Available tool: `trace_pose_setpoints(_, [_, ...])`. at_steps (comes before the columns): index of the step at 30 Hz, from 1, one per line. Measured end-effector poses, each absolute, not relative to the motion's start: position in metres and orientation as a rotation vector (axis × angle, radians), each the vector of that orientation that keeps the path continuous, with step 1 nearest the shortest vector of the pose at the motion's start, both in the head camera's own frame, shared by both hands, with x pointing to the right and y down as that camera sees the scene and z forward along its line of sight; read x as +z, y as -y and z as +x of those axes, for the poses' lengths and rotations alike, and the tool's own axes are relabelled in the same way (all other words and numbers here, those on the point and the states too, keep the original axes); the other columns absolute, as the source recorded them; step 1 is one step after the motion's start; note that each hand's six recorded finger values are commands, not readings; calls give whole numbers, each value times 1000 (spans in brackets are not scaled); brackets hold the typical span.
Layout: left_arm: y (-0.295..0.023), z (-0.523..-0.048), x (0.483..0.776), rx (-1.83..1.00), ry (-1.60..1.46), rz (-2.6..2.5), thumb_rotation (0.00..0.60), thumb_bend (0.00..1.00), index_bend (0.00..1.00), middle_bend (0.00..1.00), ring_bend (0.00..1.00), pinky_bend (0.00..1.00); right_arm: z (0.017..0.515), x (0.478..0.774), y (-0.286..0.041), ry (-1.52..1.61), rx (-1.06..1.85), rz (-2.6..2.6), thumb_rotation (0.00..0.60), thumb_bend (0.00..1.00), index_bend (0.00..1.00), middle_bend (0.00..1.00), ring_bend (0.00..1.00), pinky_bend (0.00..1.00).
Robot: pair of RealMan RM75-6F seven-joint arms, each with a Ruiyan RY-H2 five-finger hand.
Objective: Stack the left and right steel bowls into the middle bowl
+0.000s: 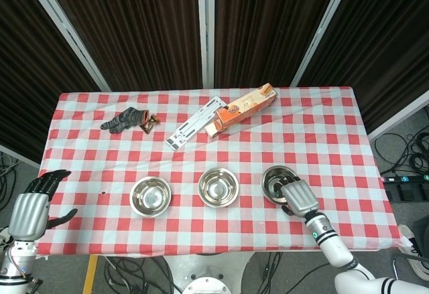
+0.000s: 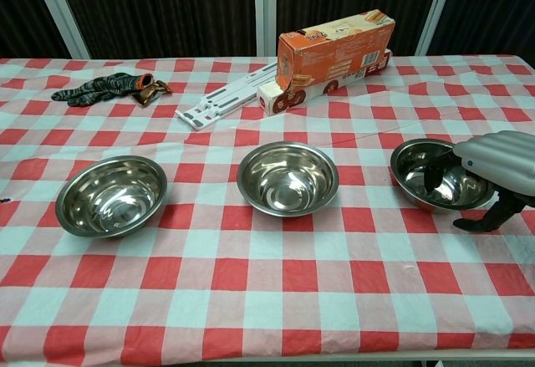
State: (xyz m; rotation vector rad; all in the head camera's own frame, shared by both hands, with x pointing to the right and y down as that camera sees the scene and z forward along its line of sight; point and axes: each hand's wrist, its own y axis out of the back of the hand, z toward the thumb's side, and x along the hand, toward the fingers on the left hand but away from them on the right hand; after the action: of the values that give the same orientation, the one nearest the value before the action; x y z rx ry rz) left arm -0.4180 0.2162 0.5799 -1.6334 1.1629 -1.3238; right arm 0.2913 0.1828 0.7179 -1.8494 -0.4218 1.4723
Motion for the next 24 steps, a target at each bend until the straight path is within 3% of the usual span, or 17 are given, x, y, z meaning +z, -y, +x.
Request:
trace_pose_setpoints(5, [-217, -418, 581, -1325, -1161, -1636, 600, 106, 263, 300, 223, 289, 285, 725, -180, 411, 1464, -1855, 600, 226, 493, 411, 315, 411])
trace_pose_setpoints(11, [-216, -418, 582, -1327, -1159, -1642, 600, 106, 263, 300, 223, 290, 281, 729, -180, 416, 1452, -1852, 600, 325, 596, 483, 398, 512])
trace_pose_setpoints(24, [-216, -418, 583, -1328, -1162, -1652, 600, 106, 263, 300, 223, 290, 281, 733, -180, 421, 1455, -1855, 600, 405, 687, 546, 470, 605])
